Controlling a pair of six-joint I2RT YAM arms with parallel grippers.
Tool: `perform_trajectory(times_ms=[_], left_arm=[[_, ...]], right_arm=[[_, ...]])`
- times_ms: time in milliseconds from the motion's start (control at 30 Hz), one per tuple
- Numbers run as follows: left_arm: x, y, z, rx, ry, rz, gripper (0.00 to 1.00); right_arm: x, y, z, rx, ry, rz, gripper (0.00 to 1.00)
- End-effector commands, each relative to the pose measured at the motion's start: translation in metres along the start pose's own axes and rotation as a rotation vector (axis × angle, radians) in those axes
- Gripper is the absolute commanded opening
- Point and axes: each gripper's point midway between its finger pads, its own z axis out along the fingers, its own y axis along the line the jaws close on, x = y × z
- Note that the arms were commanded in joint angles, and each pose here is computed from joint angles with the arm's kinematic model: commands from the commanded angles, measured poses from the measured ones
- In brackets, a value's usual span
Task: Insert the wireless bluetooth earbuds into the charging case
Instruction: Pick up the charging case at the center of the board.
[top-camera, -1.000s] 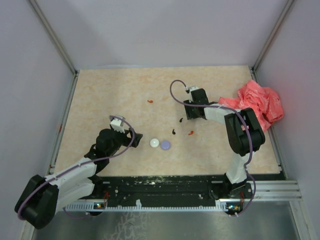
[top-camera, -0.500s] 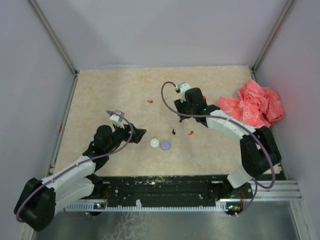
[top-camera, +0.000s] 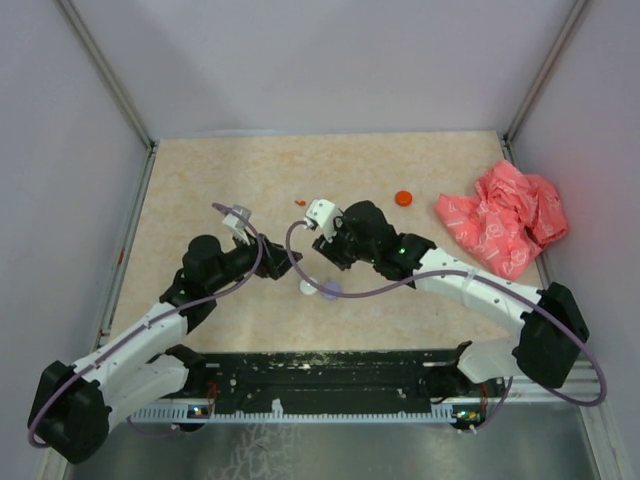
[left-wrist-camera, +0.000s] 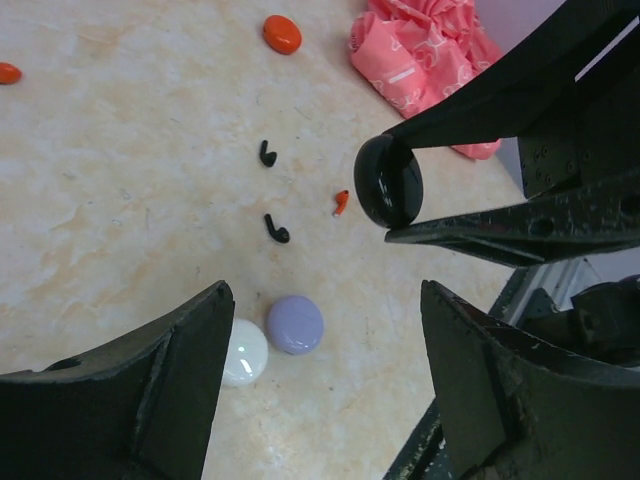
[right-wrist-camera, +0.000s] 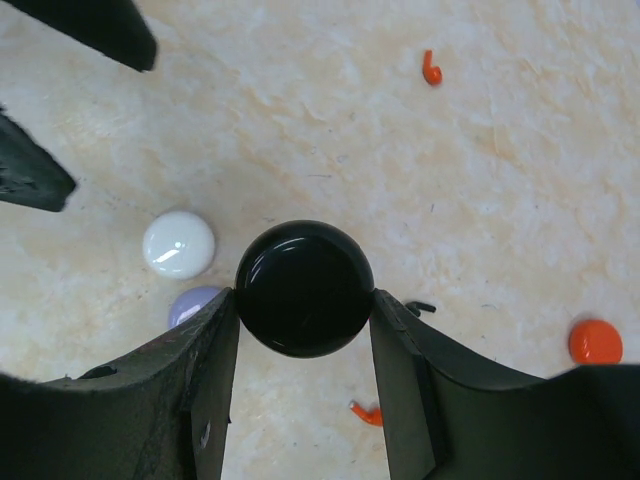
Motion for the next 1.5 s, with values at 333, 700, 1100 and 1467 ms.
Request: perform_trajectory(times_ms=[333, 700, 1100, 1467], left_arm=[[0.003, -0.052, -0.005, 0.255, 0.109, -0.111, 0.68], [0.008, -0.058, -0.001, 0.309, 0.125, -0.137, 0.56], [0.011, -0.063, 0.0, 0.353, 0.133, -0.161, 0.34], [0.006, -0.052, -0.006, 0.307, 0.051, -0.072, 0.06]], right_arm=[[-0.055, 0.047, -0.023, -0.116, -0.14, -0.291, 0.48], [-0.069, 0.067, -0.024, -0.168, -0.182, -0.358, 0.49], [-0.071, 0.076, -0.023, -0.196, -0.204, -0.377, 0.49], [-0.07, 0.076, -0.03, -0.204, -0.179, -0.316, 0.64]])
